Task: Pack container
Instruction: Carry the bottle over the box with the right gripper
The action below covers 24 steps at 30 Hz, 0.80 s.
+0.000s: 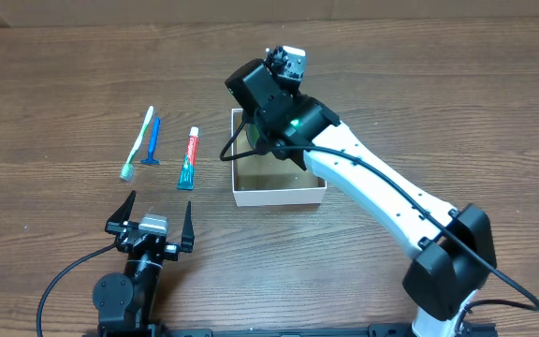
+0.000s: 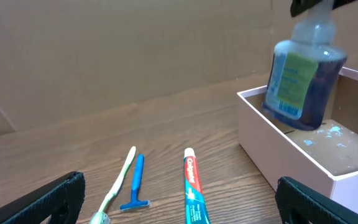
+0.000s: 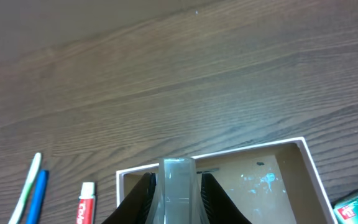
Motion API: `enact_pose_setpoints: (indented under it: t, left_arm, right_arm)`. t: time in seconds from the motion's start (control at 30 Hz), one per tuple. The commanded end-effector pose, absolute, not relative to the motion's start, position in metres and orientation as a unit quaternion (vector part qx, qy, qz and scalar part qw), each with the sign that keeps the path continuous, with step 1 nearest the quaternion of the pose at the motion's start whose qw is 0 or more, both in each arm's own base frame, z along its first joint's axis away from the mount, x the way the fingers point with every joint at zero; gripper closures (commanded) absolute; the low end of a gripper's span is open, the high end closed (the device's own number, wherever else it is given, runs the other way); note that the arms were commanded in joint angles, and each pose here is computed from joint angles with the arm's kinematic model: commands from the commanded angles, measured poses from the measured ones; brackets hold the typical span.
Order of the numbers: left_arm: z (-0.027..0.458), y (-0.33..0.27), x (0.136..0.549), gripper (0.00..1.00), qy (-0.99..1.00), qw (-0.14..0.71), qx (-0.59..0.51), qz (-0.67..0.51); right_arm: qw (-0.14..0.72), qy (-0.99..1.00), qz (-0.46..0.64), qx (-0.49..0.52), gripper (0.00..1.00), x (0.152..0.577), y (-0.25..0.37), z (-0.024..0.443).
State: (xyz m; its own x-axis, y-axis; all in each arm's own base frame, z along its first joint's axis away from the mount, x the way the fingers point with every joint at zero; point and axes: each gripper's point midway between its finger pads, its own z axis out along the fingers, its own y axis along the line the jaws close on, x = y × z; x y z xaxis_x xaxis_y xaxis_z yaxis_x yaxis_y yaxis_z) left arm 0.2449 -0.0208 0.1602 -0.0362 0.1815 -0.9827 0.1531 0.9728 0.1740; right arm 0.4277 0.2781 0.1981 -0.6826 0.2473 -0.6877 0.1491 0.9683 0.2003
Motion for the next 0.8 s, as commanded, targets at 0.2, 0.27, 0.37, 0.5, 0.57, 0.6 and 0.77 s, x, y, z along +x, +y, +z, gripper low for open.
enact_pose_setpoints:
  t: [0.2, 0.27, 0.37, 0.5, 0.57, 0.6, 0.77]
  left_arm:
    - [0.161, -0.018, 0.245, 0.00, 0.717, 0.686, 0.117, 0.020]
    - [0.161, -0.018, 0.245, 0.00, 0.717, 0.686, 0.117, 0.020]
    - [0.161, -0.018, 0.245, 0.00, 0.717, 0.687, 0.117, 0.020]
    - [0.161, -0.018, 0.245, 0.00, 0.717, 0.686, 0.117, 0.020]
    - [0.161, -0.018, 0.245, 0.00, 0.717, 0.686, 0.117, 0.020]
    - [0.161, -0.018, 0.245, 0.00, 0.717, 0.686, 0.117, 0.020]
    - [0.161, -0.018, 0.245, 0.00, 0.717, 0.686, 0.117, 0.020]
  right_arm:
    - [0.387, 0.912, 0.073, 0.113, 0.91, 0.441, 0.294, 0.182]
    - [0.382, 0.915, 0.074, 0.111, 0.91, 0.444, 0.298, 0.173]
    - [0.382, 0.914, 0.074, 0.111, 0.91, 0.446, 0.300, 0.168]
    - [0.384, 0.913, 0.076, 0.112, 0.91, 0.448, 0.302, 0.166]
    - [0.384, 0.913, 0.076, 0.112, 0.91, 0.449, 0.302, 0.165]
    - [0.384, 0.913, 0.077, 0.112, 0.91, 0.449, 0.302, 0.165]
    - [0.385, 0.913, 0.078, 0.112, 0.90, 0.449, 0.303, 0.165]
